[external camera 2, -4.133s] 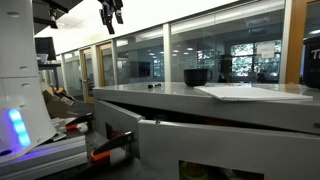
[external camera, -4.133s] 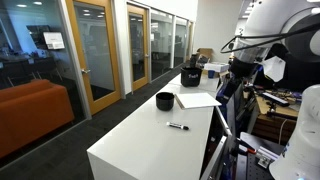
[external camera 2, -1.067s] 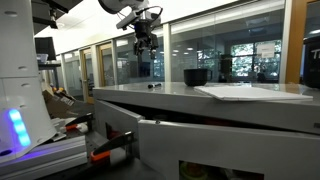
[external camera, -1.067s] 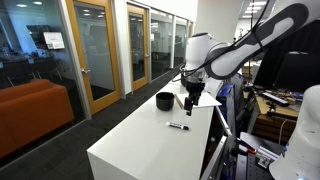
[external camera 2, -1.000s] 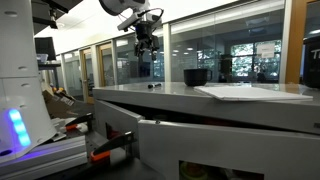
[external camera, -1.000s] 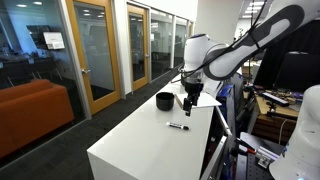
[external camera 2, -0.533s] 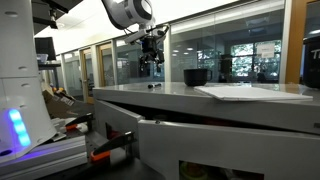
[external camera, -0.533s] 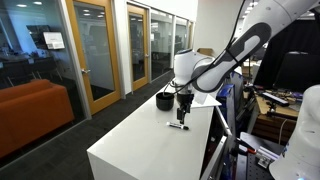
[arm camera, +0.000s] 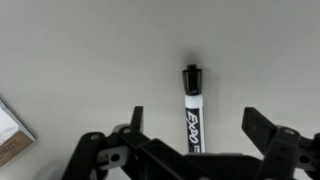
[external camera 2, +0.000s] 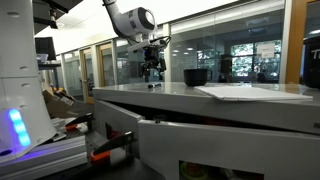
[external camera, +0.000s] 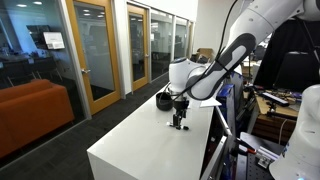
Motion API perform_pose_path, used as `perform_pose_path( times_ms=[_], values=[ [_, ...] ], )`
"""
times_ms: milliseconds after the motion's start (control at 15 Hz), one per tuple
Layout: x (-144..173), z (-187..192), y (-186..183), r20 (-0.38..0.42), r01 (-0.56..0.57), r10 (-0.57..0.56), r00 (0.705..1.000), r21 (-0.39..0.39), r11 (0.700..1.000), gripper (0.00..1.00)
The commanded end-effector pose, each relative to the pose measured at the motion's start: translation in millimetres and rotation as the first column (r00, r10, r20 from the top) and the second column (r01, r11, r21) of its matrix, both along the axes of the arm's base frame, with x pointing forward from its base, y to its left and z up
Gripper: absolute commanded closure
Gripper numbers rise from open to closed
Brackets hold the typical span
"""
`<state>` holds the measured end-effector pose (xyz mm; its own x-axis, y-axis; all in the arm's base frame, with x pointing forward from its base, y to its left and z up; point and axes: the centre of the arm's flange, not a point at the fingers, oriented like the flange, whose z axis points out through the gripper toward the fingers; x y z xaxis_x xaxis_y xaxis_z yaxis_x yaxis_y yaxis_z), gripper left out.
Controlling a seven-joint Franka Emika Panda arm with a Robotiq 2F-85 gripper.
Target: Put the marker in the cup
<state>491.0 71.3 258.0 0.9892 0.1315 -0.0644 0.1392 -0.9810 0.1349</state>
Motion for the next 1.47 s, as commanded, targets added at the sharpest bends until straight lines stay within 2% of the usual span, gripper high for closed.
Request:
perform_pose_path(
  times_ms=[0, 533, 600, 667, 867, 1333, 1400],
  values=[
    [7.4, -7.4, 7.1, 0.011, -0.026, 0.027, 1.0, -0.007, 1.0, 0.0],
    [3.1, -21.7, 5.3, -0.009, -0.028, 0.028, 1.0, 0.002, 1.0, 0.0],
    [3.9, -22.0, 2.9, -0.011, -0.022, 0.022, 1.0, 0.006, 1.0, 0.25],
    [4.4, -22.4, 1.0, -0.009, -0.018, 0.018, 1.0, 0.006, 1.0, 0.27],
    [5.0, -22.5, -2.4, -0.003, -0.012, 0.012, 1.0, 0.015, 1.0, 0.46],
    [2.1, -21.1, 2.3, 0.008, -0.026, 0.026, 1.0, 0.013, 1.0, 0.98],
    [2.1, -20.9, 2.3, 0.008, -0.026, 0.026, 1.0, 0.013, 1.0, 0.99]
  ],
)
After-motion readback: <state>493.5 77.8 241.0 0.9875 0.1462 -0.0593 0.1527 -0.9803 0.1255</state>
